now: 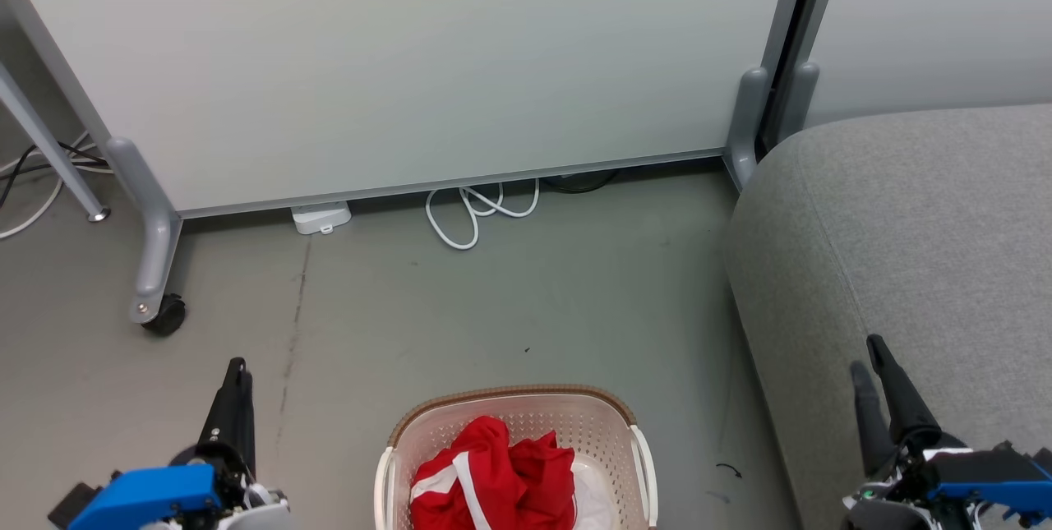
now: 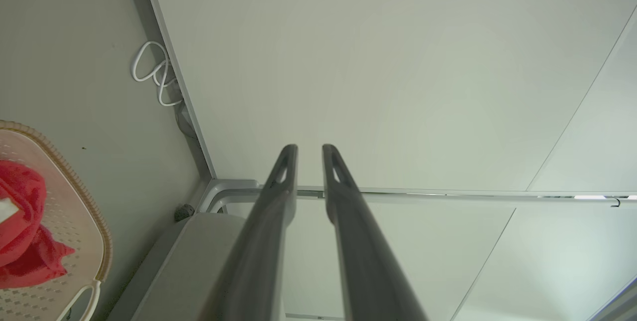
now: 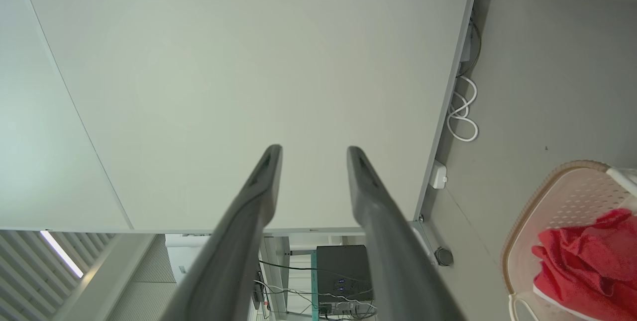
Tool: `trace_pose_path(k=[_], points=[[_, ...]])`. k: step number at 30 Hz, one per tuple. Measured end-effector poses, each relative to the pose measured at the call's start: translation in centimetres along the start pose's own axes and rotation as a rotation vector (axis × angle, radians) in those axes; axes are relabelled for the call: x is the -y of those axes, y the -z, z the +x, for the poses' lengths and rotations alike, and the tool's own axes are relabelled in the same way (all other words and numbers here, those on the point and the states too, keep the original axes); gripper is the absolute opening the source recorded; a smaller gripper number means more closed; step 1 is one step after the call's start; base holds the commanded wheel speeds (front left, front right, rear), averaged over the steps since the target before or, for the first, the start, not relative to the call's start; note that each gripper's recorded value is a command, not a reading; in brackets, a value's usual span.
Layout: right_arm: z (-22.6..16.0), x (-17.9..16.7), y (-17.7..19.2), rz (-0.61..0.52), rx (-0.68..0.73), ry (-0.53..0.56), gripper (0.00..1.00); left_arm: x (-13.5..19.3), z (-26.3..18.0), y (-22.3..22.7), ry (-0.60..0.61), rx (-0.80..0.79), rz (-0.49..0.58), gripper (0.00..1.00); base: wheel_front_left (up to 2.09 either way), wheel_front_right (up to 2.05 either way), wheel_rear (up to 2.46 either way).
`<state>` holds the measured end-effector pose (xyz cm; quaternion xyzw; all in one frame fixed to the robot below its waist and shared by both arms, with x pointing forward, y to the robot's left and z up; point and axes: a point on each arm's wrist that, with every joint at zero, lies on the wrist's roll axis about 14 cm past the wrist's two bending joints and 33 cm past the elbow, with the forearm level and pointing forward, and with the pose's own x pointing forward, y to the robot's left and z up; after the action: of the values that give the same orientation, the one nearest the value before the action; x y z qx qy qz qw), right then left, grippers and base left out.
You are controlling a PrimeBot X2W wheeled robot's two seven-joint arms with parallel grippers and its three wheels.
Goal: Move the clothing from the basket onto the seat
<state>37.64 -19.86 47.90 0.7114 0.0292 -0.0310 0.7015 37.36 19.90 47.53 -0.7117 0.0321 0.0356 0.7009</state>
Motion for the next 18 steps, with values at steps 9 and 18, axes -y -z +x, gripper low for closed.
trace_pose_path(k=[9, 18], points=[[-0.2, 0.5, 0.4, -0.036, 0.007, 0.015, 1.00, -0.8, -0.3, 0.5, -0.022, 0.007, 0.016, 1.00, 0.00, 0.00, 0.00], [-0.2, 0.4, 0.5, -0.161, 0.019, 0.017, 1.00, -0.7, -0.2, 1.2, -0.030, 0.001, 0.148, 1.00, 0.00, 0.00, 0.00]])
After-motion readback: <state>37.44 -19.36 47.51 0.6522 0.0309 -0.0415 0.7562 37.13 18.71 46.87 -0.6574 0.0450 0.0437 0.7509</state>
